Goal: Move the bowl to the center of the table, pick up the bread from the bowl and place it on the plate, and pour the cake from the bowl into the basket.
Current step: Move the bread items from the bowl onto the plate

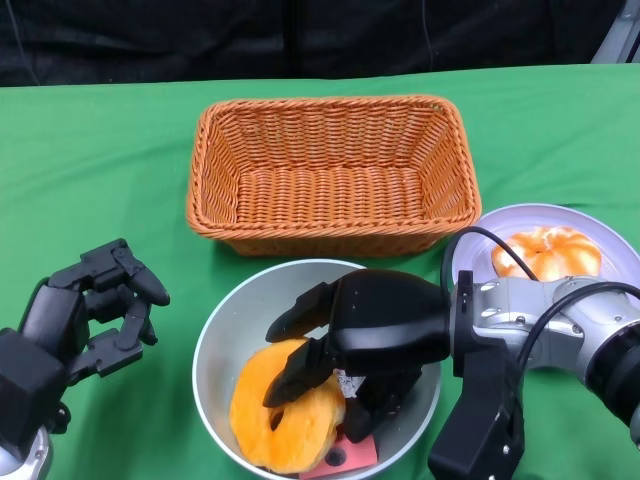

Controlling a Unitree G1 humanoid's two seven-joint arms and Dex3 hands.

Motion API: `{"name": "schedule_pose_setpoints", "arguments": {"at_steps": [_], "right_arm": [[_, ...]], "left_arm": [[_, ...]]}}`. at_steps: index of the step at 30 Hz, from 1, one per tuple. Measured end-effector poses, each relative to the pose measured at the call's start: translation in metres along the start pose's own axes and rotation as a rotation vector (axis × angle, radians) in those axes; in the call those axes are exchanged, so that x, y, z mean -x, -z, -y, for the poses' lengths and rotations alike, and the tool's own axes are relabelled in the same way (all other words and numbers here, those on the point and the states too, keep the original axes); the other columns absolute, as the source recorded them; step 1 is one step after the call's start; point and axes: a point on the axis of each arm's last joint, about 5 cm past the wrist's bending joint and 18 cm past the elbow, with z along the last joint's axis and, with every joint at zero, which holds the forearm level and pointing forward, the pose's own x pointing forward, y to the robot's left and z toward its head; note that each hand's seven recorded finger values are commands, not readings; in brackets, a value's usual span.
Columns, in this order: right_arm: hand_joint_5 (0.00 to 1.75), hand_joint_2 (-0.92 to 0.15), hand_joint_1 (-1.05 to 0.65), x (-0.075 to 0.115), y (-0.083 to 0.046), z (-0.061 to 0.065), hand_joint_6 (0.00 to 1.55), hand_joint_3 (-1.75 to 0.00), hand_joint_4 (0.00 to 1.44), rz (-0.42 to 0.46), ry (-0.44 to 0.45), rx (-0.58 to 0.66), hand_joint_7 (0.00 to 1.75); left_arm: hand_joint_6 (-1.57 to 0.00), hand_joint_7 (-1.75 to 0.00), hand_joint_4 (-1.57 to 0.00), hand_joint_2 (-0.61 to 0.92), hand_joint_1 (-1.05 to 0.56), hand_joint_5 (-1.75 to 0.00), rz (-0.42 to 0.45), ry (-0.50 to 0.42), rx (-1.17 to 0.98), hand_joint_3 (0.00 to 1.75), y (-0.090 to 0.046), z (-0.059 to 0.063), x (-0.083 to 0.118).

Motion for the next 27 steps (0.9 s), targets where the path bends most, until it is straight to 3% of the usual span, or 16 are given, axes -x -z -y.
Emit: {"name": "schedule_pose_setpoints", "arguments": {"at_steps": [3, 4, 5, 6, 7, 9, 10, 11, 12, 15, 27], "right_arm": [[0.2, -0.87, -0.37, -0.002, -0.001, -0.003, 0.94, 0.0, 0.88, 0.011, 0.019, 0.015, 0.04], [0.61, -0.87, -0.39, -0.003, -0.001, -0.005, 1.0, 0.0, 0.8, 0.015, 0.027, 0.015, 0.02], [0.88, -0.87, -0.4, -0.004, -0.002, -0.007, 1.05, 0.0, 0.76, 0.017, 0.035, 0.015, 0.02], [1.06, -0.87, -0.4, -0.004, -0.002, -0.008, 1.08, 0.0, 0.72, 0.016, 0.049, 0.012, 0.02], [1.13, -0.87, -0.4, -0.005, -0.002, -0.009, 1.1, 0.0, 0.71, 0.017, 0.061, 0.01, 0.02], [0.86, -0.88, -0.37, -0.007, -0.003, -0.011, 1.15, 0.0, 0.84, 0.022, 0.079, 0.008, 0.02], [0.85, -0.88, -0.37, -0.007, -0.003, -0.013, 1.16, 0.0, 0.87, 0.024, 0.089, 0.006, 0.02], [0.94, -0.88, -0.37, -0.007, -0.003, -0.014, 1.17, 0.0, 0.85, 0.022, 0.1, 0.001, 0.02], [1.14, -0.89, -0.37, -0.007, -0.003, -0.016, 1.18, 0.0, 0.78, 0.019, 0.111, -0.003, 0.01], [1.45, -0.89, -0.37, -0.006, -0.003, -0.02, 1.2, 0.0, 0.68, 0.016, 0.142, -0.006, 0.01], [1.68, -0.83, -0.33, -0.003, -0.004, -0.028, 1.26, 0.0, 0.6, 0.026, 0.297, -0.021, 0.05]], "left_arm": [[-0.74, -1.41, -0.72, 0.65, -0.07, -1.73, 0.001, -0.002, 0.0, 1.0, 0.0, 0.0, 0.0], [-0.73, -1.41, -0.72, 0.65, -0.06, -1.73, 0.0, -0.007, 0.0, 1.0, 0.0, 0.0, 0.0], [-0.73, -1.41, -0.72, 0.65, -0.06, -1.73, 0.0, -0.009, 0.0, 1.0, 0.0, 0.0, 0.0], [-0.73, -1.41, -0.71, 0.65, -0.06, -1.74, 0.0, -0.008, 0.001, 0.99, 0.0, 0.001, 0.001], [-0.73, -1.41, -0.71, 0.65, -0.06, -1.74, 0.0, -0.008, 0.002, 0.99, 0.0, 0.001, 0.001], [-0.73, -1.41, -0.71, 0.66, -0.05, -1.74, -0.001, -0.012, 0.001, 0.99, 0.001, 0.001, 0.001], [-0.73, -1.41, -0.71, 0.66, -0.05, -1.74, -0.002, -0.014, 0.001, 0.98, 0.001, 0.001, 0.001], [-0.73, -1.4, -0.71, 0.67, -0.05, -1.74, -0.002, -0.015, 0.0, 0.98, 0.001, 0.001, 0.001], [-0.73, -1.4, -0.71, 0.67, -0.05, -1.73, -0.002, -0.015, 0.0, 0.98, 0.001, 0.001, 0.001], [-0.73, -1.4, -0.72, 0.66, -0.04, -1.73, -0.002, -0.015, 0.001, 0.98, 0.001, 0.001, 0.001], [-0.73, -1.4, -0.75, 0.66, -0.1, -1.75, -0.004, -0.017, 0.004, 0.95, 0.001, 0.001, 0.001]]}}
